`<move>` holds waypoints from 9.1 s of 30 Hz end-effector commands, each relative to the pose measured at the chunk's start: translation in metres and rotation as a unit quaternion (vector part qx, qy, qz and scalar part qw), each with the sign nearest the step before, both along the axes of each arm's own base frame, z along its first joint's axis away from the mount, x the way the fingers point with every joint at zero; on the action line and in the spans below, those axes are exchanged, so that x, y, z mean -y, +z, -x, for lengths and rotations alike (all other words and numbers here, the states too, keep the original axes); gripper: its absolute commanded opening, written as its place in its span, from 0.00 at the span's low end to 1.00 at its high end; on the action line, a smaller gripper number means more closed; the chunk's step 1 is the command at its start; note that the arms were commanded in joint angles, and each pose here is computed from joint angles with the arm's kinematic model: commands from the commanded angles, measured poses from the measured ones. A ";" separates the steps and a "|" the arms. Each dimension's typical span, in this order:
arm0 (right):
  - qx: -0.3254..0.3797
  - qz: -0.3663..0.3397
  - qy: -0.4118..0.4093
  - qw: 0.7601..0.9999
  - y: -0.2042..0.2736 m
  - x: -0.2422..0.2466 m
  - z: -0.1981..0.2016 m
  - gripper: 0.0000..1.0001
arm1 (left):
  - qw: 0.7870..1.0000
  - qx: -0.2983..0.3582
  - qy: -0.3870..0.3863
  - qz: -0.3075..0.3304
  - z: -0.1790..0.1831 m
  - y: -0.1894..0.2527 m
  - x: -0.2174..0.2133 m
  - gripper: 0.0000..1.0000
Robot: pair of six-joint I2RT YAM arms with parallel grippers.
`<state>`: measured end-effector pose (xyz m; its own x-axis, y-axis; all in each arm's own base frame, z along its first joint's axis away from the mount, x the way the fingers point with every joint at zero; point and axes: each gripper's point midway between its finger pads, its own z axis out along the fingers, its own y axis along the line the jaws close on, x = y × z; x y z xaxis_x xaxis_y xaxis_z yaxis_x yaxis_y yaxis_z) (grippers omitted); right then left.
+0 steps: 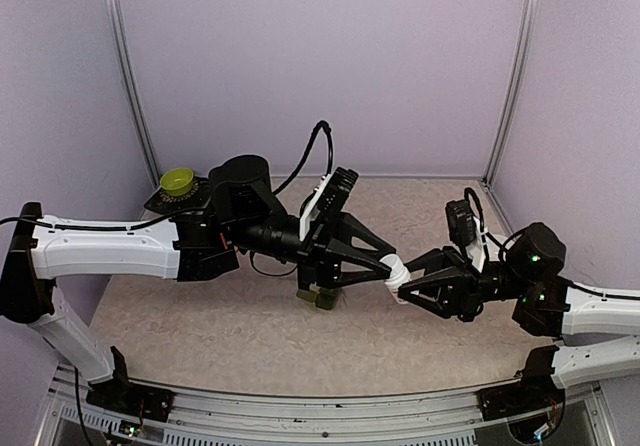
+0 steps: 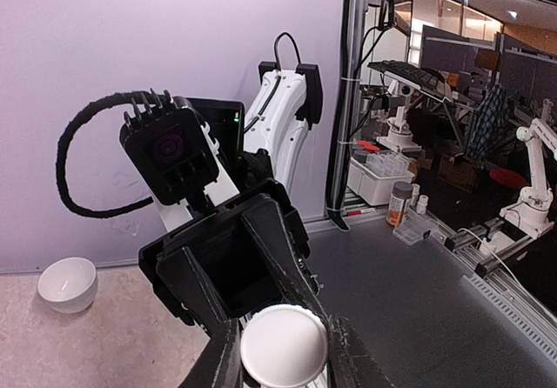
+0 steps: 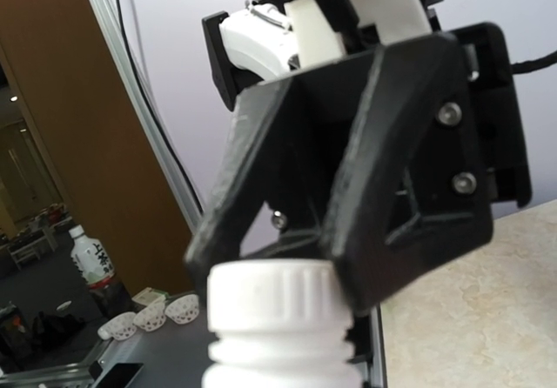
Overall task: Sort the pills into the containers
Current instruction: Unscrew the lid of the pill bottle from the pill bottle, then place the lid of the pill bottle at the center of the board, then hold the pill container at the center of the board.
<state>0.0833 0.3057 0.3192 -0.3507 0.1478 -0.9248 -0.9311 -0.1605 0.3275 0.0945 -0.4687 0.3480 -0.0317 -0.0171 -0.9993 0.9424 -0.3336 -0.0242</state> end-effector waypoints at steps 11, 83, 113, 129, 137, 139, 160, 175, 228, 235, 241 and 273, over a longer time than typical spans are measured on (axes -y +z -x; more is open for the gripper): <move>0.037 0.053 -0.110 0.992 -0.013 0.006 -0.030 0.00 | 0.990 -0.077 0.117 -0.005 -0.025 0.011 0.008 0.25; 0.170 0.218 -0.196 0.941 -0.158 -0.050 -0.113 0.00 | 0.701 -0.202 0.637 -0.249 -0.206 -0.256 -0.200 0.25; 0.142 0.233 -0.180 0.945 -0.177 -0.042 -0.109 0.00 | 0.685 -0.205 0.639 -0.284 -0.217 -0.290 -0.192 0.62; 0.116 0.239 -0.165 0.950 -0.185 -0.035 -0.099 0.00 | 0.709 -0.142 0.602 -0.338 -0.254 -0.276 -0.145 0.72; 0.115 0.240 -0.174 0.948 -0.180 -0.028 -0.097 0.00 | 0.733 -0.150 0.547 -0.375 -0.245 -0.295 -0.125 0.67; 0.114 0.241 -0.176 0.948 -0.180 -0.027 -0.097 0.00 | 0.739 -0.154 0.534 -0.381 -0.240 -0.299 -0.122 0.66; 0.109 0.240 -0.175 0.949 -0.181 -0.023 -0.094 0.00 | 0.743 -0.156 0.497 -0.420 -0.227 -0.317 -0.118 0.60; 0.108 0.245 -0.185 0.946 -0.184 -0.023 -0.100 0.00 | 0.767 -0.183 0.452 -0.417 -0.201 -0.311 -0.102 0.55; 0.051 0.367 -0.193 0.909 -0.235 -0.040 -0.156 0.00 | 0.797 -0.148 0.454 -0.369 -0.225 -0.282 -0.078 0.53; 0.046 0.373 -0.193 0.906 -0.237 -0.040 -0.157 0.00 | 0.788 -0.145 0.457 -0.386 -0.227 -0.295 -0.078 0.52; 0.045 0.377 -0.193 0.905 -0.237 -0.041 -0.158 0.00 | 0.780 -0.144 0.462 -0.397 -0.229 -0.304 -0.081 0.50; 0.022 0.442 -0.197 0.875 -0.261 -0.038 -0.172 0.00 | 0.781 -0.165 0.452 -0.398 -0.224 -0.310 -0.085 0.45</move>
